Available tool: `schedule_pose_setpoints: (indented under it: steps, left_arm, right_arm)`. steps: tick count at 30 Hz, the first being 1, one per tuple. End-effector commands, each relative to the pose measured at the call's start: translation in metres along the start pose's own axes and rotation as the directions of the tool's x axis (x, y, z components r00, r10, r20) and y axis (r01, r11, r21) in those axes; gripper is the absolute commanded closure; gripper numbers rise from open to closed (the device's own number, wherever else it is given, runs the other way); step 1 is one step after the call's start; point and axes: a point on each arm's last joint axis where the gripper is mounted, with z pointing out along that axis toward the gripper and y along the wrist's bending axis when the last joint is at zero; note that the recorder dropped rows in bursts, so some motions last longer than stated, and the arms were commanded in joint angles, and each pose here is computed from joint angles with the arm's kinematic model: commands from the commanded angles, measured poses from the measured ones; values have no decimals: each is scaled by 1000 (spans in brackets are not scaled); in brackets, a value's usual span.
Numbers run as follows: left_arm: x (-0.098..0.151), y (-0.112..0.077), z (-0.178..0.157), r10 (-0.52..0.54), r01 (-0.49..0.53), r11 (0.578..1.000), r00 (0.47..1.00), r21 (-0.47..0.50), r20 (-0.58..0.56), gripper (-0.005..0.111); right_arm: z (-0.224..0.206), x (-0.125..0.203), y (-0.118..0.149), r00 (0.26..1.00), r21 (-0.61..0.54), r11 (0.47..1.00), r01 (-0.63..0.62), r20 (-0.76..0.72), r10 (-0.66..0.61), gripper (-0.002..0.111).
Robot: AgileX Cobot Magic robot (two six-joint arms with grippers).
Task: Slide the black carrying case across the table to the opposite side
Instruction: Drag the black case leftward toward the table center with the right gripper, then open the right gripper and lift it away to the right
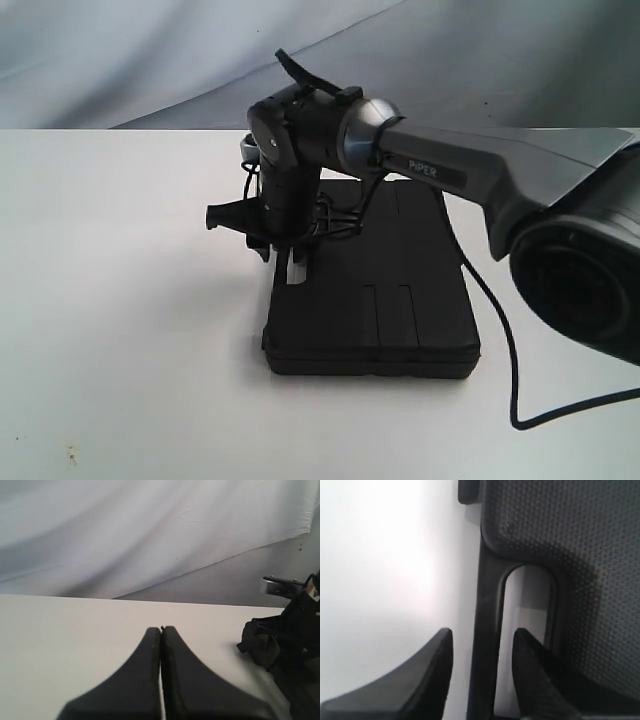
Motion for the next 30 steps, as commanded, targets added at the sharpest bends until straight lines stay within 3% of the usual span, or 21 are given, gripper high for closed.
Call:
schedule_pose_setpoints:
  steps: [1, 11, 16, 22, 30]
  left_arm:
    - [1, 0, 0, -5, 5, 1000, 1000, -4, 4, 106]
    - [1, 0, 0, -5, 5, 1000, 1000, -4, 4, 106]
    - [1, 0, 0, -5, 5, 1000, 1000, -4, 4, 106]
    - [1, 0, 0, -5, 5, 1000, 1000, -4, 4, 106]
    - [1, 0, 0, -5, 5, 1000, 1000, -4, 4, 106]
  right_arm:
    - [-30, -5, 1, 999, -11, 1000, 4, 39, -3, 71]
    - [-78, 3, -3, 999, 41, 998, 36, 12, -37, 73]
    - [-105, 21, 19, 978, 132, 977, 169, 104, -183, 87]
    - [-125, 46, 44, 945, 149, 953, 264, 159, -287, 108]
    - [-140, 81, 45, 925, 182, 929, 321, 147, -349, 108]
